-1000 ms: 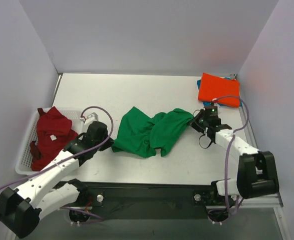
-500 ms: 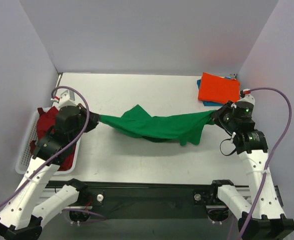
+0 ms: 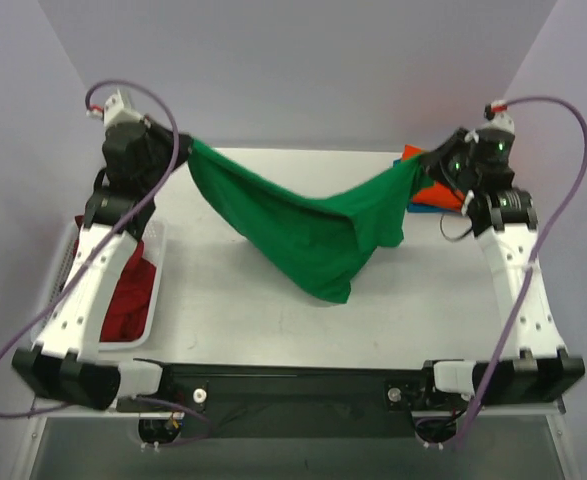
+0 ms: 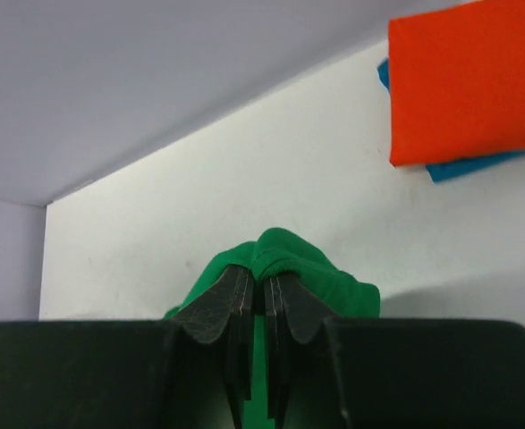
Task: Fold and stack the t-shirts
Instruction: Flatten out the tshirt
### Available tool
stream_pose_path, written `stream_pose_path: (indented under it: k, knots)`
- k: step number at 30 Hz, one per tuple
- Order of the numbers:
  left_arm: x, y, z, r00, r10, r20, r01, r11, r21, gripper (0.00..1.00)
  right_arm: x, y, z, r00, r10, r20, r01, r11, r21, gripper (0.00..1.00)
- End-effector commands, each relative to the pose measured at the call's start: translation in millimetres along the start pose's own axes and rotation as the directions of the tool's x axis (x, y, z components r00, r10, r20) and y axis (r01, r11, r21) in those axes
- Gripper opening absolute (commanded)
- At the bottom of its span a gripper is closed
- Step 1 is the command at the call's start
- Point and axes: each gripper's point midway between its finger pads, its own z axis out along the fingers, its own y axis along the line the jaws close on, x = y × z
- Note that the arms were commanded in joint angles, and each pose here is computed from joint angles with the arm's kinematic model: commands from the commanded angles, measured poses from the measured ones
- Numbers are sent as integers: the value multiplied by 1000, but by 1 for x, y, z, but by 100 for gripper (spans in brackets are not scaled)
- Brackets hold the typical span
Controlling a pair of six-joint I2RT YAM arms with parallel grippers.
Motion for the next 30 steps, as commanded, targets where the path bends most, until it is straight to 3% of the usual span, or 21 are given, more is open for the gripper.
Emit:
stream_pose_path:
  k: [1,2,3,5,6,7,9,12,14,15,16,18,19,20,22,23,24,26,30]
  knots:
    - [-64,-57,66,989,-67,135,35,973,227,0,-74,45,46,985,-3,170,26,991,-129,0]
    - [-110,-86,60,971,-97,217,26,951,308,0,-90,55,52,979,1,204,31,988,-153,0]
    - [-98,-87,93,983,-82,165,24,945,327,0,-121,73,56,966,2,259,46,982,-181,0]
    - [-122,-105,103,978,-75,195,-4,927,374,0,-154,91,55,947,15,320,58,974,-217,0]
    - [-161,-137,79,959,-88,270,-42,897,441,0,-187,112,33,919,31,393,81,961,-265,0]
    - [-158,-130,103,964,-76,255,-39,907,420,0,-195,118,40,915,47,400,74,957,-280,0]
    - [-181,-136,100,957,-75,280,-58,897,439,0,-221,136,20,892,71,447,93,938,-335,0]
    - [-190,-128,94,958,-72,277,-58,899,433,0,-214,130,25,903,67,425,82,943,-322,0]
    - [-172,-108,105,971,-61,232,-36,918,395,0,-183,112,37,933,57,355,51,956,-288,0]
    - [-177,-112,82,967,-70,246,-37,913,406,0,-170,104,40,943,56,328,38,961,-273,0]
    - [-143,-76,107,981,-86,174,21,938,347,0,-136,83,48,964,53,260,9,973,-230,0]
    - [-133,-64,79,977,-114,179,48,939,341,0,-104,65,49,979,62,195,-23,980,-200,0]
    - [-97,-29,91,984,-134,120,97,957,273,0,-89,59,38,982,63,175,-28,980,-199,0]
    - [-80,-13,89,984,-147,98,120,964,239,0,-56,25,50,992,71,105,-58,991,-123,0]
    - [-59,3,69,981,-178,73,160,965,210,0,-26,2,41,996,65,54,-61,996,-72,0]
    - [-10,44,74,981,-193,-7,192,975,112,0,10,-22,46,997,66,-33,-66,998,-9,0]
    - [1,51,62,979,-201,-13,202,975,98,0,23,-34,43,997,48,-62,-46,999,19,0]
    - [55,98,60,973,-222,-67,221,975,-23,0,71,-69,45,981,61,-184,-41,993,112,0]
    - [133,151,41,961,-233,-152,206,963,-172,0,128,-117,62,932,79,-353,5,973,230,1]
